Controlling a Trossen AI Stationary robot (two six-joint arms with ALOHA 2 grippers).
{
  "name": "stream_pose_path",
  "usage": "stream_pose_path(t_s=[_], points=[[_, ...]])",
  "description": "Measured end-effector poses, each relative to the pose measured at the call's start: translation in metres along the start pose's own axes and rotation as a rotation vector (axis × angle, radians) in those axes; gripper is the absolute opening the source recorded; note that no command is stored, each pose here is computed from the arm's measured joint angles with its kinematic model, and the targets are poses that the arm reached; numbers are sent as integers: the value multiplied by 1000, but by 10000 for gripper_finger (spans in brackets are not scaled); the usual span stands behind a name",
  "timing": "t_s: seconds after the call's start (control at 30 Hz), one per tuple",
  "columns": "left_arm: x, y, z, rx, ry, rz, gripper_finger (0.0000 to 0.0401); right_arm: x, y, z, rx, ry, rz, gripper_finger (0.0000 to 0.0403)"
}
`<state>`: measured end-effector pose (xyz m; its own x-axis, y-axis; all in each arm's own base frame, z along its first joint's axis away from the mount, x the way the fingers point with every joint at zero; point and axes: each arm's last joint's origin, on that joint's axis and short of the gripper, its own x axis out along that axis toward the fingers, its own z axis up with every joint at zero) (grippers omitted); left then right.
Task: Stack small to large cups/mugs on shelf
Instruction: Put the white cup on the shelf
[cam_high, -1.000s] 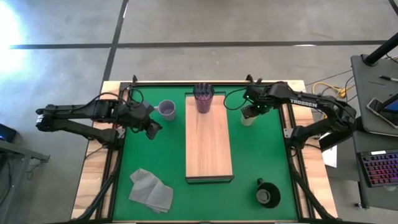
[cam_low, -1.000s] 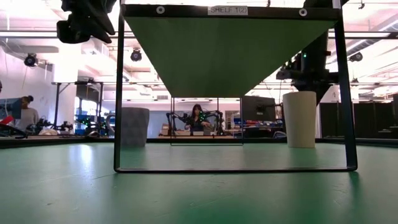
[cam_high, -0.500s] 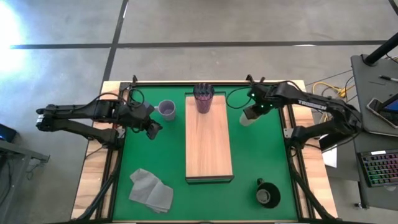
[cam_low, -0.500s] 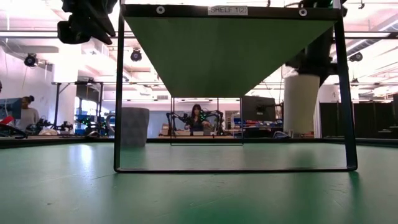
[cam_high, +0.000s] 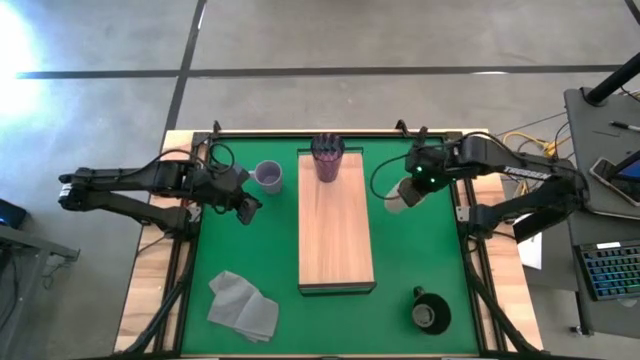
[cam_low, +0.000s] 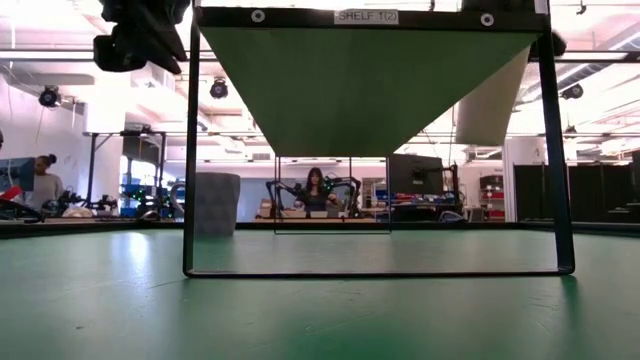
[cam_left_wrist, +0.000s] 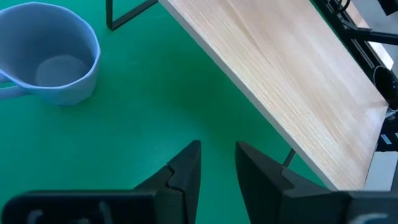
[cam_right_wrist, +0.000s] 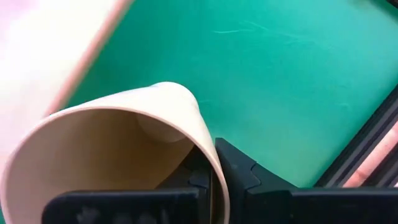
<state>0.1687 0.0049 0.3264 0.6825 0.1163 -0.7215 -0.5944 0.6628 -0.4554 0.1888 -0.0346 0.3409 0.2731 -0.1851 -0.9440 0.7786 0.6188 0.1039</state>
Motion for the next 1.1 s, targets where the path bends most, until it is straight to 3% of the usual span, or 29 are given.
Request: stream_pose_path(t_s=[0.3,0.63,0.83,1.1], points=[[8,-6,4,-25,-9,-20,84,-50,56,-15,-152,-51,156,9],[16,-9,4,-27,36,-35,84,-57,140,6,-452,-81,183,9],[15,-11,5,-42,19,-55,84,-63,159,30,-512,-81,153,9],[17,-17,11,-60,-28,-109,84,-63,176,45,-513,-121,210,9]])
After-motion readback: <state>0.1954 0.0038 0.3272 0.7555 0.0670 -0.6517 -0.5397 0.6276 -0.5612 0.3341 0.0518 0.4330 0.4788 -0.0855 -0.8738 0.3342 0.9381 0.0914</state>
